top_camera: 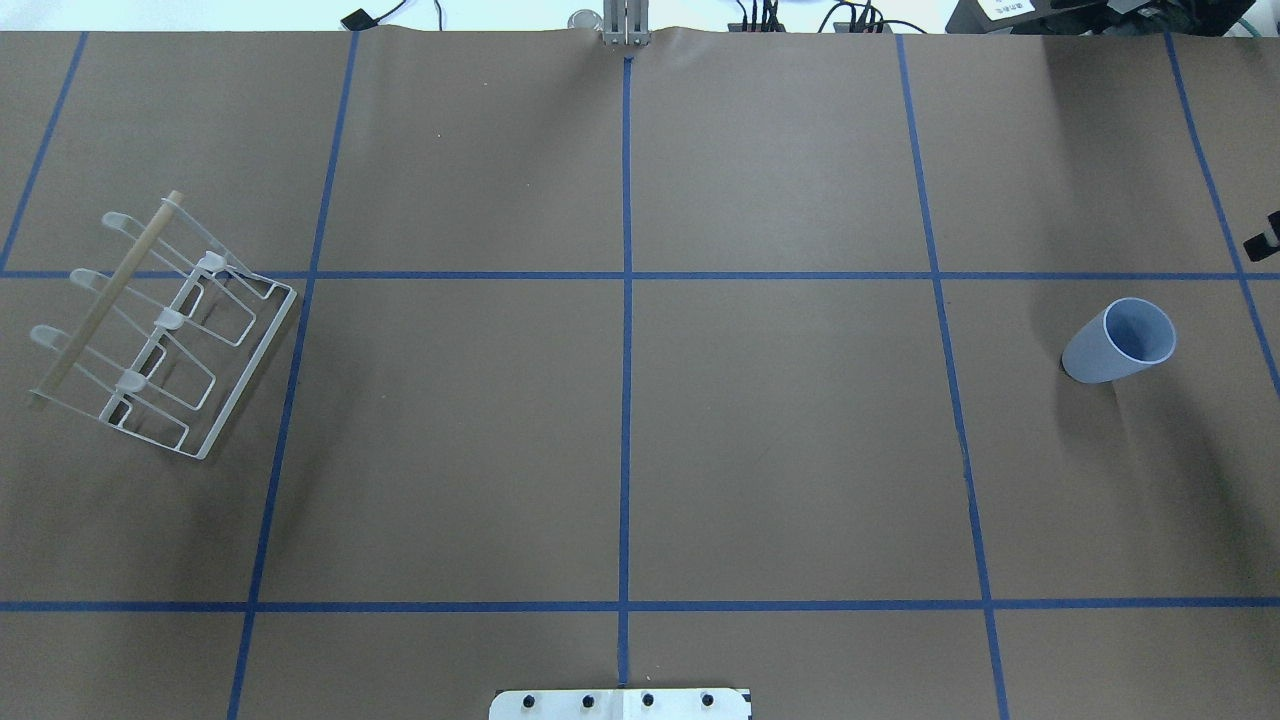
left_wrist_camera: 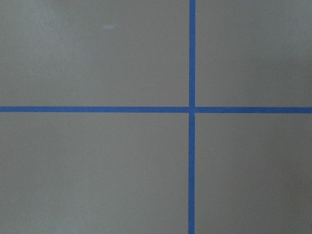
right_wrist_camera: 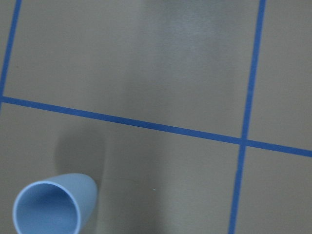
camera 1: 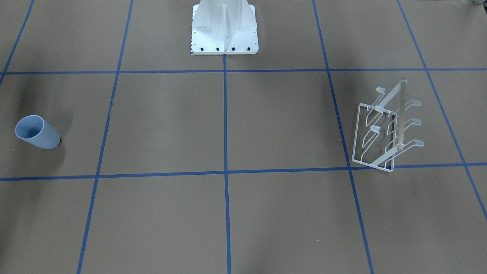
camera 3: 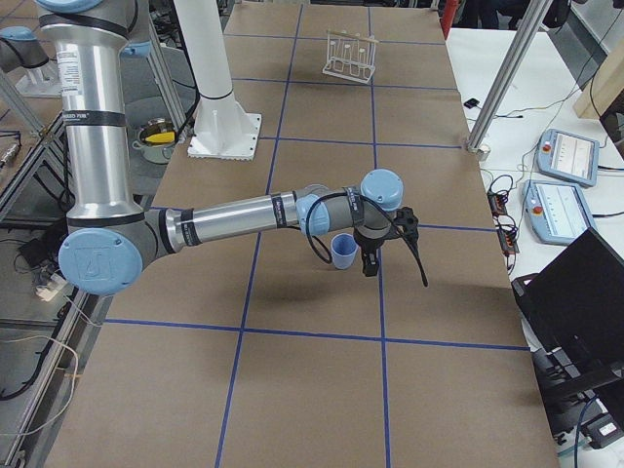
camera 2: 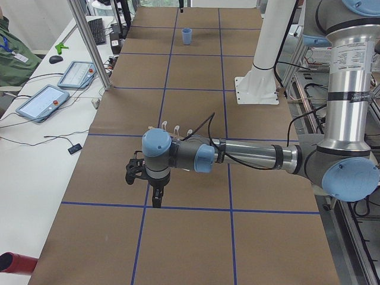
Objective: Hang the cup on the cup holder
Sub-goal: 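Lower the right gripper onto the light blue cup and grasp its base, then lift the blue cup with the right gripper and carry it toward the center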
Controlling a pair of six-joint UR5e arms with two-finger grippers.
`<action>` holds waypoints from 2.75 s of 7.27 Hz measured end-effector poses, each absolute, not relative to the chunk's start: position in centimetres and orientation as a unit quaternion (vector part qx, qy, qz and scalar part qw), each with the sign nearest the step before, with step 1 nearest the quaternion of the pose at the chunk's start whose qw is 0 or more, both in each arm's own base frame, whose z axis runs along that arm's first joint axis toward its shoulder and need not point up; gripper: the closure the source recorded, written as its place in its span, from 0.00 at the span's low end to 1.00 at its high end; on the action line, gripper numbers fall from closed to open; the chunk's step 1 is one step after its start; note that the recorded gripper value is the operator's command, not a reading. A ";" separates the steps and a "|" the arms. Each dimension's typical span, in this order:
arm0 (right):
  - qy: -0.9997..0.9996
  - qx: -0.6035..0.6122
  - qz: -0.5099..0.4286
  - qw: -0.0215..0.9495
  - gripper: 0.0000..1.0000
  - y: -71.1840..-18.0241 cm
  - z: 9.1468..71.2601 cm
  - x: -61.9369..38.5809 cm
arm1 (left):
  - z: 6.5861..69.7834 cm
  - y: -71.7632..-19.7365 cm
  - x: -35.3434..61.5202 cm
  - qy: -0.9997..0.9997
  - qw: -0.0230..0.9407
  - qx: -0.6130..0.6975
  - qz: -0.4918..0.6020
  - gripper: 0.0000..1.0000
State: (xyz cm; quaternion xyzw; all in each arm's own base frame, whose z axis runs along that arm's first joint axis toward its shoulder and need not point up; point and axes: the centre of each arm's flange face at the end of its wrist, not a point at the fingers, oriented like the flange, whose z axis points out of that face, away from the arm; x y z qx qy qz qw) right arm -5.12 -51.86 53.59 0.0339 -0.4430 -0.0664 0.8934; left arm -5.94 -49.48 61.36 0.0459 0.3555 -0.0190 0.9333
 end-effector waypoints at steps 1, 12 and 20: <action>-0.443 0.022 -0.073 0.893 0.00 -51.8 53.2 -7.7 | 61.3 -49.6 -5.9 0.356 0.933 0.045 -0.020 0.01; -0.410 -0.041 -0.113 0.904 0.34 -50.9 57.8 -15.8 | 60.5 -50.0 -5.8 0.358 0.932 0.051 -0.018 0.01; -0.430 0.016 -0.131 0.893 1.00 -50.9 55.6 -15.1 | 60.5 -50.2 -5.8 0.358 0.932 0.052 -0.017 0.01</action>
